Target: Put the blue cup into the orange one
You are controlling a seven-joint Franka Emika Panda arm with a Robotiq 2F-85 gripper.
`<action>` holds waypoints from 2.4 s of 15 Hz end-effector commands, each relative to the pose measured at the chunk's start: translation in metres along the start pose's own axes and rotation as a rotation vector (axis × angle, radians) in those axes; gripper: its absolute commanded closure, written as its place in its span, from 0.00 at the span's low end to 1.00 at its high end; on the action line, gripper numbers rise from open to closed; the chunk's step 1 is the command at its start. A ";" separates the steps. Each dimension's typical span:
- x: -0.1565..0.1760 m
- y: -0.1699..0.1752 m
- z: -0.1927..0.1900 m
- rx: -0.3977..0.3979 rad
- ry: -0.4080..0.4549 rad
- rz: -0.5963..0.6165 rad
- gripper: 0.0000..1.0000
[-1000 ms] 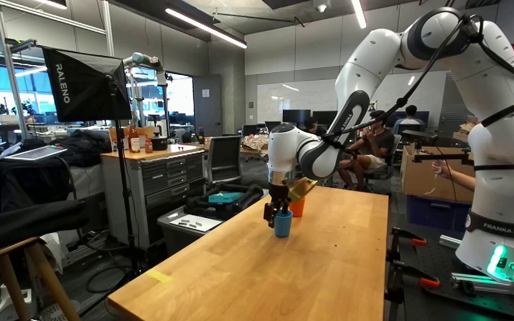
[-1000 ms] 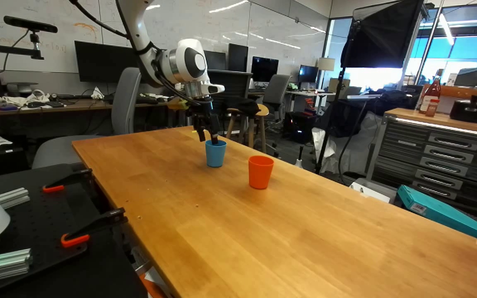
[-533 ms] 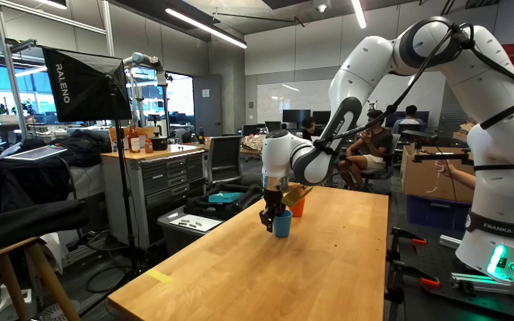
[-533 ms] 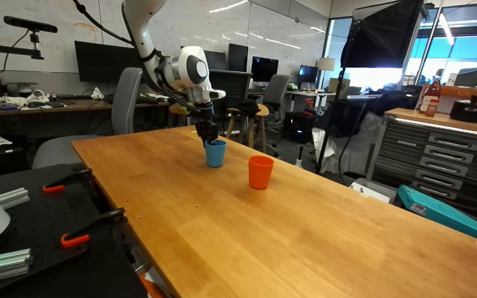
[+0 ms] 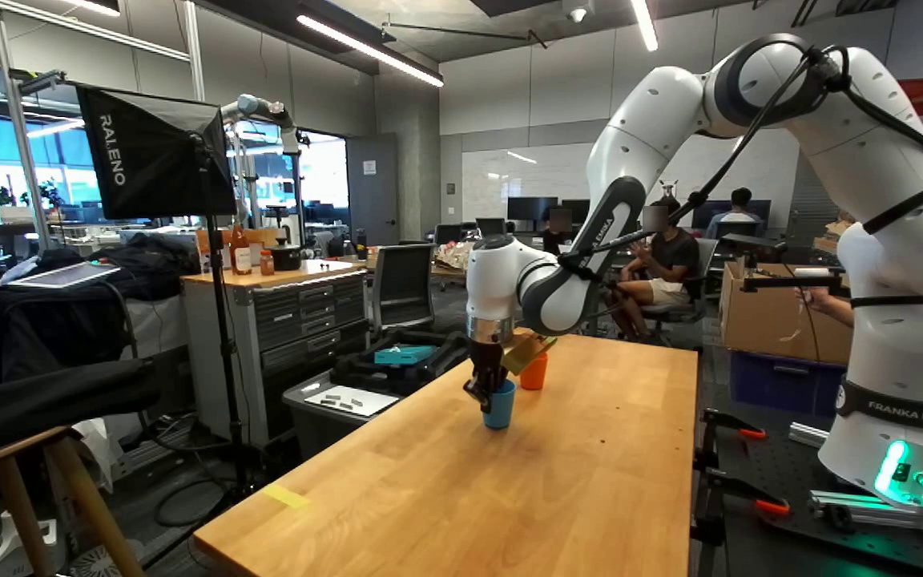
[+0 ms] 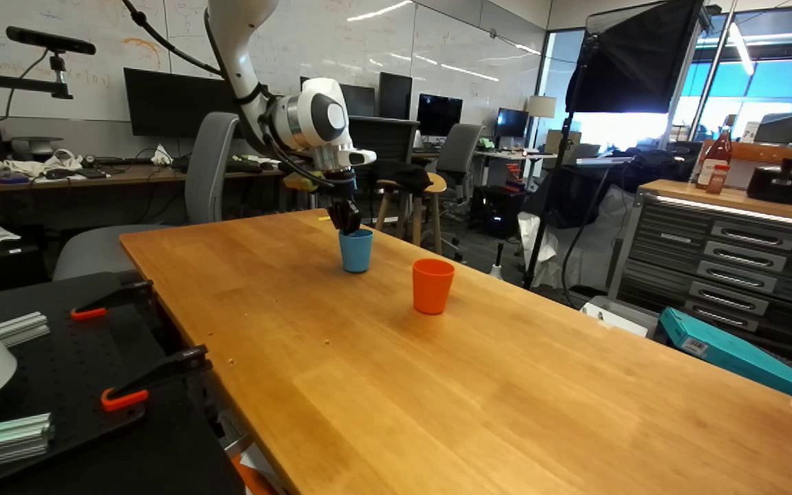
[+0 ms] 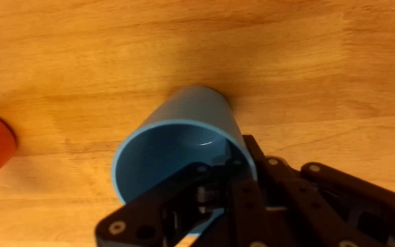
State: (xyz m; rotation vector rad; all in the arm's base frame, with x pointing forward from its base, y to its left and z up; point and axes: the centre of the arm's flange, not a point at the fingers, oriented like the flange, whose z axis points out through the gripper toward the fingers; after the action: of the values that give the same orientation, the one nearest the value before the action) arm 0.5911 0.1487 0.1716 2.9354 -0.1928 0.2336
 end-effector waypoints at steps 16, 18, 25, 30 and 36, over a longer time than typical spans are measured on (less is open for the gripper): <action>0.122 0.160 -0.049 -0.238 -0.020 0.253 0.99; 0.120 0.171 -0.045 -0.257 -0.055 0.268 0.99; 0.106 0.188 -0.025 -0.273 -0.138 0.280 0.99; 0.097 0.176 -0.017 -0.252 -0.152 0.258 0.99; 0.098 0.175 -0.012 -0.250 -0.166 0.262 0.68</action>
State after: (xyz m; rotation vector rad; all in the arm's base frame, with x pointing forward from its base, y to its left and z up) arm 0.6531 -0.0250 0.2320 2.6629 -0.5812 0.0220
